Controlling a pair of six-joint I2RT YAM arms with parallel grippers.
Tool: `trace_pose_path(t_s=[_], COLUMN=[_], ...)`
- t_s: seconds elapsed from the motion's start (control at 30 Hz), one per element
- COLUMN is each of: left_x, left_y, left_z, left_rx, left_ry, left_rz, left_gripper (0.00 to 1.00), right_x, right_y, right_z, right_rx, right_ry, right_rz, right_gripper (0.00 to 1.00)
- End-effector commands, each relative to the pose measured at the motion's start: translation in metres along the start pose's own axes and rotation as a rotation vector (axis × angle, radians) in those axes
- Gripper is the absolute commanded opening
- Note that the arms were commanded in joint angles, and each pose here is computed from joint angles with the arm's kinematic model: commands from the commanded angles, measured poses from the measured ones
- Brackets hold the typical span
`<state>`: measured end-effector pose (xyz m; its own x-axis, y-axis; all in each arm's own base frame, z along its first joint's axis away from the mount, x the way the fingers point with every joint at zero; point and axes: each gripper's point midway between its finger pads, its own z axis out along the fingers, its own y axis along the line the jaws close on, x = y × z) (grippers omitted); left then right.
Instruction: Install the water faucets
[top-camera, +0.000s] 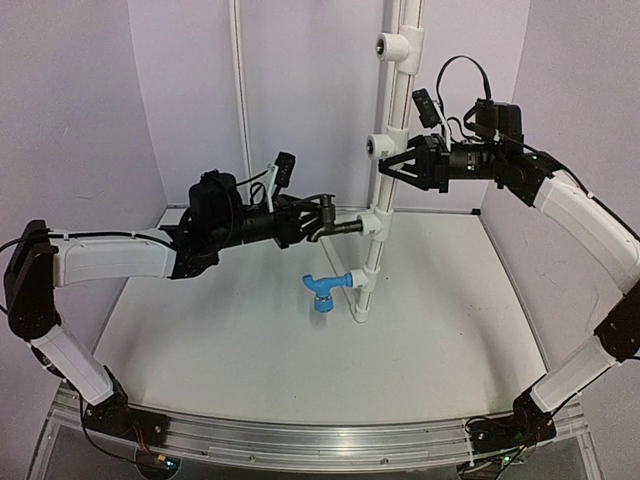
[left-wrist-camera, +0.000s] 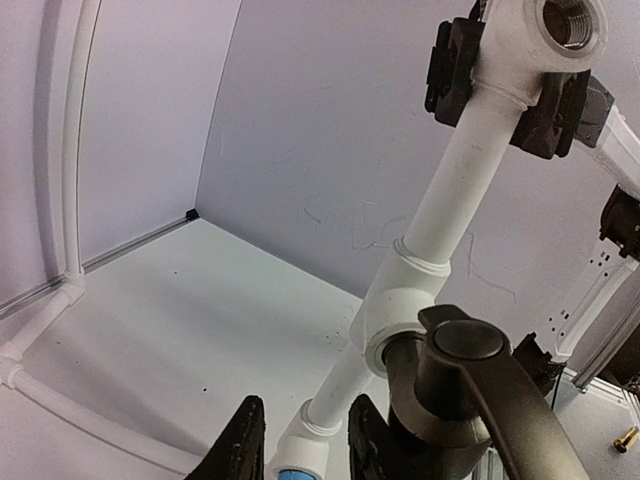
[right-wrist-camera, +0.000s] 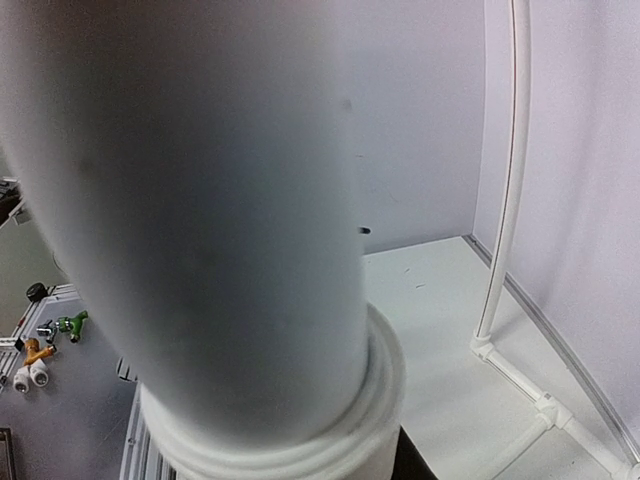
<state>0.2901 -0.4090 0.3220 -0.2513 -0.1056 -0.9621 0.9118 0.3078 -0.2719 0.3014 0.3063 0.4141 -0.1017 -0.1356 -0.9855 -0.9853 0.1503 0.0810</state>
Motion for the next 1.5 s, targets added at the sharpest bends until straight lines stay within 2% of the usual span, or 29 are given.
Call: trace_pose_path(t_s=[0.0,0.3,0.4,0.53,0.7,0.9,1.17,1.33,1.47], left_x=[-0.047,-0.037,-0.034,-0.034,-0.05,-0.063,-0.086,-0.087,-0.071], left_y=[-0.067,-0.056,-0.034,0.003,0.02,0.011,-0.023,-0.033,-0.046], left_z=[-0.015,-0.028,-0.04,-0.064,-0.082,-0.057,-0.025,-0.014,0.0], left_rx=[0.191,0.089,-0.027,-0.188,-0.255,-0.094,0.186,0.227,0.241], left_ry=[-0.072,-0.039,-0.019,0.049,0.047,0.136,0.217,0.25,0.319], left_rz=[0.125,0.163,0.091,-0.084,-0.176,-0.317,-0.42,-0.403,-0.392], left_gripper=[0.31,0.36,0.4,0.54,0.64,0.66,0.76,0.73,0.65], right_x=[0.06,0.058,0.057,0.057,0.058,0.056,0.053,0.053,0.053], right_y=[-0.026,-0.027,-0.027,-0.027,-0.026,-0.024,-0.025,-0.025,-0.026], right_z=[0.004,0.004,0.003,0.003,0.004,0.004,0.003,0.003,0.003], right_rx=[0.1,0.106,0.107,0.104,0.097,0.093,0.095,0.096,0.098], right_ry=[0.159,0.16,0.161,0.161,0.161,0.158,0.153,0.152,0.153], right_rz=[0.253,0.25,0.247,0.244,0.245,0.241,0.233,0.231,0.229], right_gripper=[0.0,0.0,0.0,0.0,0.0,0.0,0.0,0.0,0.0])
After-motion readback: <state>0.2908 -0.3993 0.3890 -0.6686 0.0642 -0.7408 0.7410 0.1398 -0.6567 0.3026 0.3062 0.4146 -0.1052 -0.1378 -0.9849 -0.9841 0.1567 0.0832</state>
